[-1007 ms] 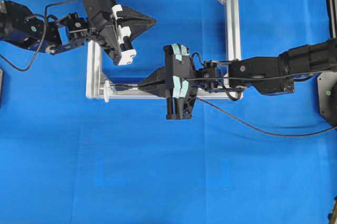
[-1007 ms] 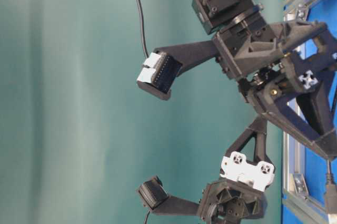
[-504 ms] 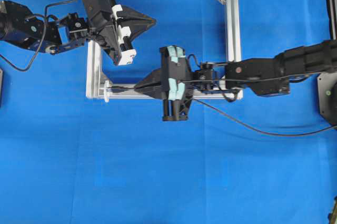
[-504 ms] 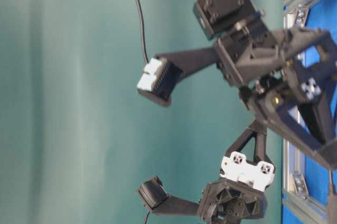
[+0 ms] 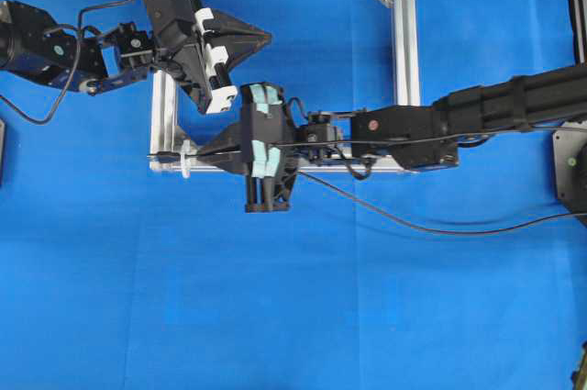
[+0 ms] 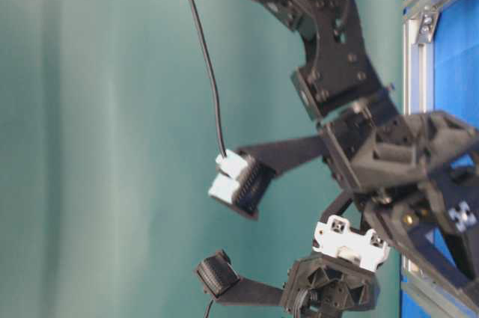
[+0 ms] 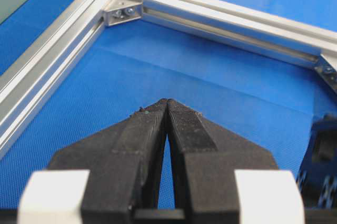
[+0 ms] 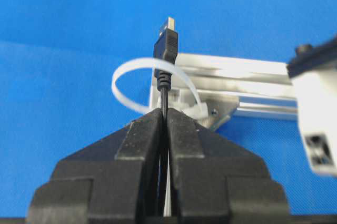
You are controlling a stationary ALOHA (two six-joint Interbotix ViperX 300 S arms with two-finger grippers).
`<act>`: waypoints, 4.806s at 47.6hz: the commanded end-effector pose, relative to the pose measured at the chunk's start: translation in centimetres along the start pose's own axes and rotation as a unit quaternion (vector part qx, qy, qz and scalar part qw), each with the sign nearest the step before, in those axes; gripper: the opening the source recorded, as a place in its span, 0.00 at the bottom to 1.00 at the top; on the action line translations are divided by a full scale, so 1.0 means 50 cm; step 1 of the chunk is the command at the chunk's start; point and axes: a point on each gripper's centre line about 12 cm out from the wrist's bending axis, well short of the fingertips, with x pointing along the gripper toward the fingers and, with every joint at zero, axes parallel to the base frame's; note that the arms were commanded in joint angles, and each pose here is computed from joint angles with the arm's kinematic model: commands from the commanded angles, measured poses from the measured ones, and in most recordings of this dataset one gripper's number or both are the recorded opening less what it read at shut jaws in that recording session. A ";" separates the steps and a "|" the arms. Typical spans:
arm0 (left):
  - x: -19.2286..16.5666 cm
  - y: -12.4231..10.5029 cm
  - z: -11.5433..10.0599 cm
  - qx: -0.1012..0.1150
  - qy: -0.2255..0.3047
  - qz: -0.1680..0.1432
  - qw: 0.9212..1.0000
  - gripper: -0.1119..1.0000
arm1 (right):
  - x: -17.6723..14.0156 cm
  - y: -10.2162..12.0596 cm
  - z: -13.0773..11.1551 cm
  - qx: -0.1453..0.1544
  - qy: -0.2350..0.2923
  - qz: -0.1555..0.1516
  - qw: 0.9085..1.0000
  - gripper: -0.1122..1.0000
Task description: Insert the wire through the string loop located on the left side.
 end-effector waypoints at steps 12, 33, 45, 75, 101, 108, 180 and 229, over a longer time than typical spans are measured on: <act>-0.002 -0.004 0.030 -0.001 -0.022 -0.003 1.000 0.10 | 0.008 0.003 0.037 0.000 -0.019 0.001 1.000 0.10; -0.022 -0.001 0.026 0.001 -0.019 -0.002 1.000 0.10 | 0.008 0.001 0.036 -0.001 -0.018 0.001 1.000 0.10; -0.112 0.031 0.005 -0.001 -0.008 0.018 1.000 0.10 | 0.007 0.001 0.035 -0.001 -0.018 0.001 1.000 0.10; -0.296 0.085 -0.056 -0.014 0.014 0.068 0.998 0.10 | 0.007 0.003 0.034 -0.003 -0.017 0.002 1.000 0.10; -0.346 -0.098 -0.044 0.027 -0.009 -0.139 0.990 0.10 | 0.008 0.003 0.038 -0.002 -0.021 0.002 1.000 0.10; -0.355 -0.111 -0.042 0.032 -0.005 -0.155 0.987 0.10 | 0.008 0.002 0.038 -0.003 -0.021 0.002 1.000 0.10; -0.261 -0.144 -0.132 0.028 0.135 -0.146 0.980 0.92 | 0.007 0.002 0.037 -0.003 -0.020 0.002 1.000 0.10; -0.261 -0.147 -0.129 0.035 0.131 -0.149 0.980 0.89 | 0.007 0.001 0.035 -0.003 -0.018 0.002 1.000 0.10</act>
